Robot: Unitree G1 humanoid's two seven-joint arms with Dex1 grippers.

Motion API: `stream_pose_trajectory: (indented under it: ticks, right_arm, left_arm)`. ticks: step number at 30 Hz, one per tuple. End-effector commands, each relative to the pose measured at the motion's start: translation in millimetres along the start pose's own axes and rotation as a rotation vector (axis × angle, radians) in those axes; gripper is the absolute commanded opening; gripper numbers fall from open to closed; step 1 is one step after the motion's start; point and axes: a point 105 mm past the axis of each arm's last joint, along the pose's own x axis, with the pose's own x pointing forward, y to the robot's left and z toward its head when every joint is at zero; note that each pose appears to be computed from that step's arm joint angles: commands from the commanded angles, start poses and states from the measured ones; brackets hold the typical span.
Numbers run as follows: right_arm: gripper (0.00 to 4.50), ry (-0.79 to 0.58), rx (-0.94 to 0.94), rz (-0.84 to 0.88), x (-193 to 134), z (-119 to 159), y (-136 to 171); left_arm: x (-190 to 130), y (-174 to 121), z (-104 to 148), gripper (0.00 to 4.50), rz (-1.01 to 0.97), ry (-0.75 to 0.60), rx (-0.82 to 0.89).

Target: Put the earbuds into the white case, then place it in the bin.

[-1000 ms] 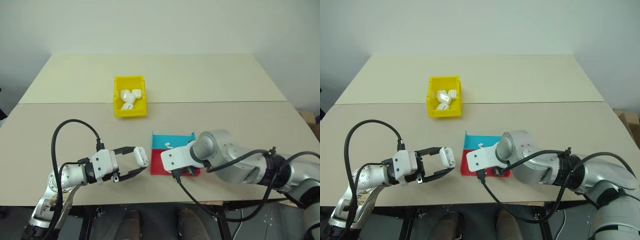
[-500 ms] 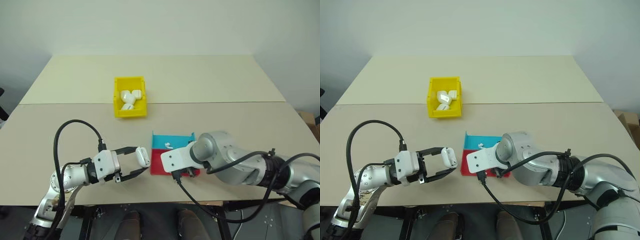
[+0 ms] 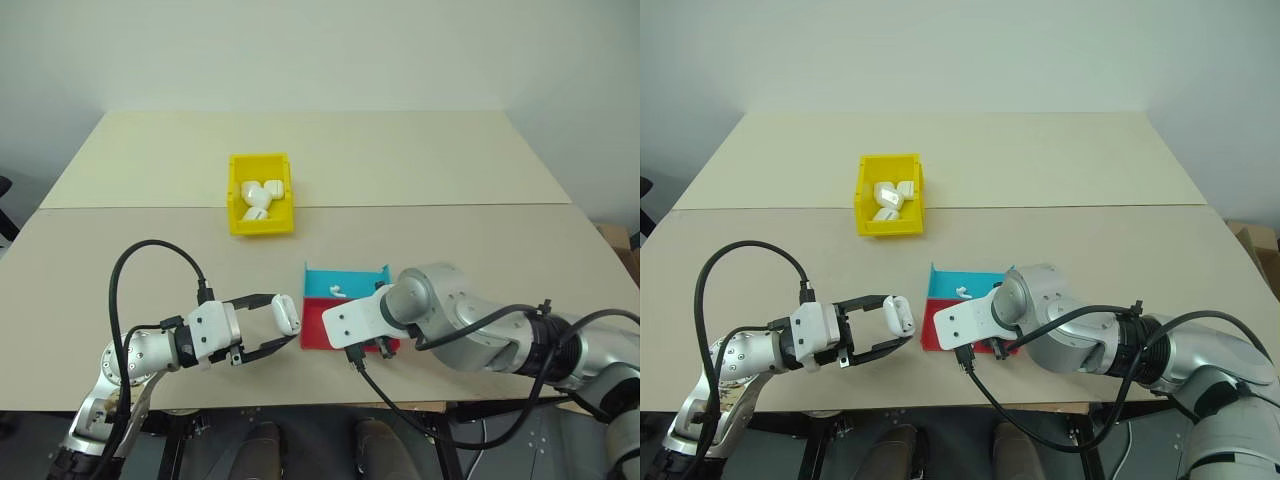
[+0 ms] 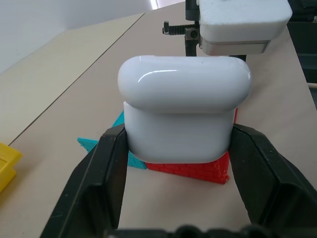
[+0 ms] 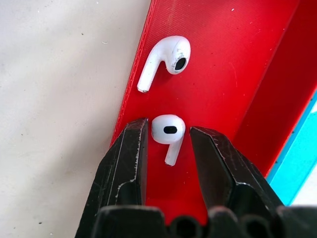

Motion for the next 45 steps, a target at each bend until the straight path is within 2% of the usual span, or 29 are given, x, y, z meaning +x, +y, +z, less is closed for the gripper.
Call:
stream_pose_trajectory:
  ticks: [1, 2, 29, 30, 31, 35, 41, 45]
  right_arm:
    - [1.40, -0.009, -0.010, -0.003, -0.9, 0.3, 0.3]
    - [1.23, -0.009, -0.008, -0.006, -0.8, 0.2, 0.2]
    - [1.23, -0.020, -0.008, 0.005, -0.7, -3.1, 6.5]
    - [0.88, -0.023, -0.009, 0.003, -0.7, -2.7, 6.9]
    - [0.74, -0.028, -0.006, -0.010, -1.0, -1.6, 5.8]
    - [0.64, -0.040, 0.001, -0.029, -6.1, 0.1, 2.6]
    - [0.64, -0.117, 0.088, -0.108, -38.3, 0.4, -12.9]
    - [0.64, -0.221, 0.197, -0.268, -94.5, -11.9, -42.4]
  left_arm:
    - [-0.3, 2.4, 7.1, 2.75, 0.006, -0.022, 0.042]
    - [-0.3, 2.3, 7.2, 2.75, 0.006, -0.022, 0.042]
    - [2.1, 1.9, 6.8, 2.75, 0.005, -0.030, 0.053]
    - [2.2, 2.0, 6.8, 2.75, 0.004, -0.030, 0.053]
    - [2.3, 2.0, 6.8, 2.75, 0.003, -0.030, 0.053]
    - [2.9, 2.6, 8.2, 2.75, 0.000, -0.039, 0.056]
    - [9.7, 6.1, 19.1, 2.75, -0.007, -0.099, 0.053]
    - [18.1, 9.6, 40.4, 2.75, -0.029, -0.220, 0.036]
